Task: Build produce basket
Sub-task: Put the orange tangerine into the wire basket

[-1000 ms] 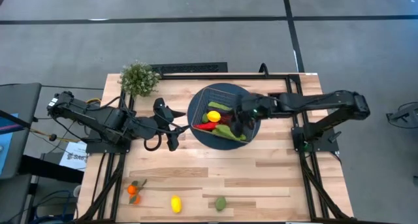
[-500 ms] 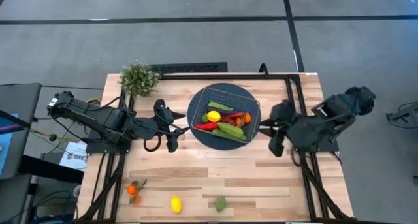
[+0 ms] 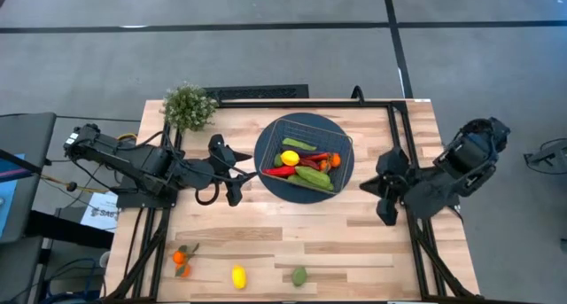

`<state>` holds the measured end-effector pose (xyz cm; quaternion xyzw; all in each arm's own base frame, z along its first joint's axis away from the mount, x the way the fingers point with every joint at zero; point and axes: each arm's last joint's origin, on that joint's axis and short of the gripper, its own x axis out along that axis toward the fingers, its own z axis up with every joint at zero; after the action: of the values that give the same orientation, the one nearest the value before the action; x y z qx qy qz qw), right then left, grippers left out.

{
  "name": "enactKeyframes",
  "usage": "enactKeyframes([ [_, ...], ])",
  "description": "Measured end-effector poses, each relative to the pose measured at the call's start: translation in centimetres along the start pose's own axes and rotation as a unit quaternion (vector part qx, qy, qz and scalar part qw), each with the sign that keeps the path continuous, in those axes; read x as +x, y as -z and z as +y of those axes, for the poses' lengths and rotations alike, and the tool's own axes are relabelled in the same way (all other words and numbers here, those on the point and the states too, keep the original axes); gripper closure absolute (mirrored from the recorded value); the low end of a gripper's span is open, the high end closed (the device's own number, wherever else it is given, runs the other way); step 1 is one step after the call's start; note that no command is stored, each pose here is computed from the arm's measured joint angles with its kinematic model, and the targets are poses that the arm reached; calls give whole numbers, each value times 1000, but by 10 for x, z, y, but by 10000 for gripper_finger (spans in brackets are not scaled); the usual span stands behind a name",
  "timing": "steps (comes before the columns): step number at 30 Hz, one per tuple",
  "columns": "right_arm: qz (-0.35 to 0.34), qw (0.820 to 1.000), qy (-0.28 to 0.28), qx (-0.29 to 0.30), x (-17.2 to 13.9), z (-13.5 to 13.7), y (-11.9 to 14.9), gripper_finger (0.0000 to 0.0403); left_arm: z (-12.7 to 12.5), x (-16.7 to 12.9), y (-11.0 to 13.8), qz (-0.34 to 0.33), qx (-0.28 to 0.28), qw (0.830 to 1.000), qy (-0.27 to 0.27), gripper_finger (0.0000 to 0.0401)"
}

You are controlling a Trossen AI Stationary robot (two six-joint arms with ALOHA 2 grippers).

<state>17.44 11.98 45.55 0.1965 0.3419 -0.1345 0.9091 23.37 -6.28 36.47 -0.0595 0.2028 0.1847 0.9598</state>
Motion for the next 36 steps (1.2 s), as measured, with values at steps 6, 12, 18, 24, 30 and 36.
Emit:
enactKeyframes([
  [6,30,999,28,35,18,31,27,399,0,0,0,0,-4,1000,0,175],
  [12,59,985,118,108,55,65,82,400,0,0,0,0,-5,1000,0,175],
  [18,60,959,184,206,90,86,136,401,0,0,0,4,0,1000,8,175],
  [24,51,952,171,251,115,102,146,402,-1,0,1,13,4,1000,22,175],
  [30,56,965,131,219,155,114,132,402,-1,0,2,17,20,999,26,175],
  [36,70,975,156,140,176,90,90,402,-3,0,3,25,31,998,50,175],
])
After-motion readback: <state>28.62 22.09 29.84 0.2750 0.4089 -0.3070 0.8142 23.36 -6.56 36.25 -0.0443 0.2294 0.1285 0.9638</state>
